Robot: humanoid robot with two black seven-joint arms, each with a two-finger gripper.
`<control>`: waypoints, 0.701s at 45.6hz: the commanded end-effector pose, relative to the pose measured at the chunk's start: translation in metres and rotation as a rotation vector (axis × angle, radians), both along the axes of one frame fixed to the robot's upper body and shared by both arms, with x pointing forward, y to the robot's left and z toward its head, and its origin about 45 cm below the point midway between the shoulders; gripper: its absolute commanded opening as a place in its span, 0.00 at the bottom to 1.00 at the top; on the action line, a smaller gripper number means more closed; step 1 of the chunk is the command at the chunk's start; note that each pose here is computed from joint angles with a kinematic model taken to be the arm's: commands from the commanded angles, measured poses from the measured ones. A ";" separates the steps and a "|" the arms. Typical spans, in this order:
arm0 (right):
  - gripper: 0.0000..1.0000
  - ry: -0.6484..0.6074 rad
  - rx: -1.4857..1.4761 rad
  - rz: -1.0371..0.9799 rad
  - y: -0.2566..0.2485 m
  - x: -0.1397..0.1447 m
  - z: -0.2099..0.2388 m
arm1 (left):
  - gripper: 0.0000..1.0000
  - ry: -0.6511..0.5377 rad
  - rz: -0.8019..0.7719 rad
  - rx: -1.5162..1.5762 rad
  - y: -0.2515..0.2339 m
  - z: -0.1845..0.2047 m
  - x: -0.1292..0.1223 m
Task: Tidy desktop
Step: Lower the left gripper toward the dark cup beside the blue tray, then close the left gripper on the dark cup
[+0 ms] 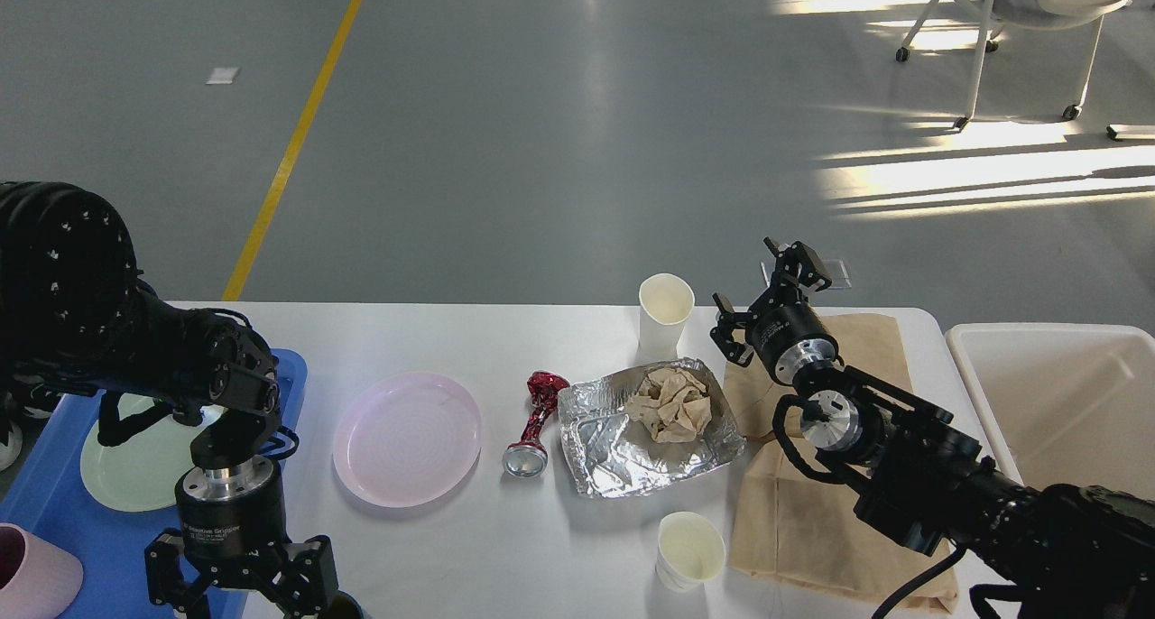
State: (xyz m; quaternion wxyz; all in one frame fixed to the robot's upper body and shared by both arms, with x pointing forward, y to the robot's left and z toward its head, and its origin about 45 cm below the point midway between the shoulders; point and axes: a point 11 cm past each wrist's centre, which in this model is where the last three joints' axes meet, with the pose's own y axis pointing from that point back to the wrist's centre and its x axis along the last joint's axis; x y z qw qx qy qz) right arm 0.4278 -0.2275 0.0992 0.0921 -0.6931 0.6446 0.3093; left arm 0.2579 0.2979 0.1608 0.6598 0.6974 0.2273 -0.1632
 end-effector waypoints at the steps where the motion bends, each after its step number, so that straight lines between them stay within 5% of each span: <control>1: 1.00 0.000 0.000 0.000 0.000 0.000 0.000 | 0.93 -0.004 0.008 -0.010 -0.001 -0.004 0.001; 32: 1.00 0.000 0.000 0.000 0.000 0.000 0.000 | 0.76 0.005 0.021 -0.052 -0.012 -0.027 -0.002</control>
